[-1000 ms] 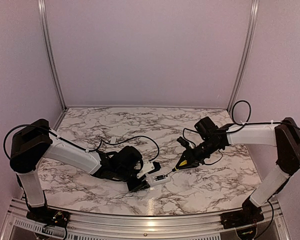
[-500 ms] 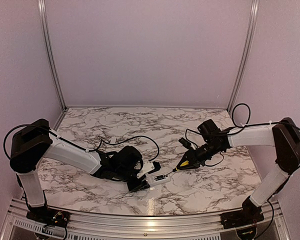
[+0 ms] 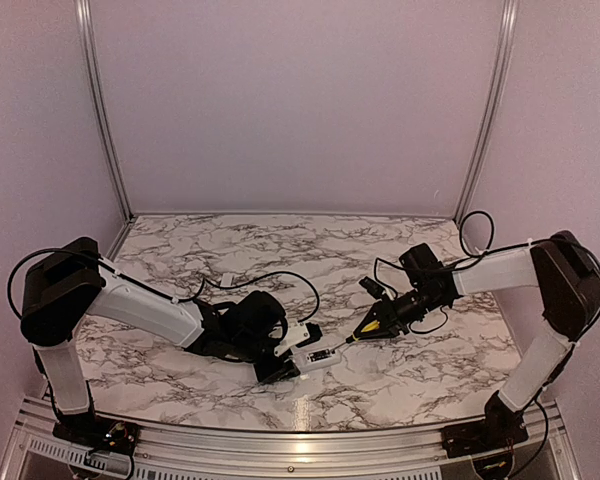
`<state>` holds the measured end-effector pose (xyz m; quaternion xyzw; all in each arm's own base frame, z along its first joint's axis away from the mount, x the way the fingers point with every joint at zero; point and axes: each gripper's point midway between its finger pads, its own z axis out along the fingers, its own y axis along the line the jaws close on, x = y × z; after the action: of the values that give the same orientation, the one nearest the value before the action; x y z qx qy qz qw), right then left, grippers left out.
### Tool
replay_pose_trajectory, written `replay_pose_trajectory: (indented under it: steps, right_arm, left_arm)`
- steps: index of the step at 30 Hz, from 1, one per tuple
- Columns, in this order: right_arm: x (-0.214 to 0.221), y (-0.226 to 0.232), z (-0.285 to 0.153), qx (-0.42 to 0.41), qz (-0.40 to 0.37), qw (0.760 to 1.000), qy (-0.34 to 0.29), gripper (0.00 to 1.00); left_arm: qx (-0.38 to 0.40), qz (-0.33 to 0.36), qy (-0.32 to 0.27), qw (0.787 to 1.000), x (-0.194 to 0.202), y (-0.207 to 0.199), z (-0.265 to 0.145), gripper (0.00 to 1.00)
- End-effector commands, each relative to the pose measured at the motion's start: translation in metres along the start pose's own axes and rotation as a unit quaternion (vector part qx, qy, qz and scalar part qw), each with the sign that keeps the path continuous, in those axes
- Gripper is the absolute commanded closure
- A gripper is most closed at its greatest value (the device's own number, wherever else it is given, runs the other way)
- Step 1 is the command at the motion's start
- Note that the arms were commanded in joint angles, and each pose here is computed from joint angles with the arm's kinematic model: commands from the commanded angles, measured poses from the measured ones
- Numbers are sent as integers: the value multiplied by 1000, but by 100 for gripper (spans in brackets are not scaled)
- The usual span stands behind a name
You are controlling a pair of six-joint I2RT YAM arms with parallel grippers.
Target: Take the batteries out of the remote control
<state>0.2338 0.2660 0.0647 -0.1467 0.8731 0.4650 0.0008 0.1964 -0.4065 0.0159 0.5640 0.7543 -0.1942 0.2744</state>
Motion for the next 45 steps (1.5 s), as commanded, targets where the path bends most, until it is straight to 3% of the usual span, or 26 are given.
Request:
replay_pose_trajectory:
  steps: [1,14,45]
  right_arm:
    - [49,-49,51,64,-9,995,71,100]
    - [38,9,40,-53,-63,995,48,100]
    - [28,76,3,-113,-109,987,25,100]
  left_arm:
    - [12,18,48,999,33,-6,23,72]
    - [10,13,49,999,33,-5,26,73]
    - [11,12,54,998,37,-5,28,73]
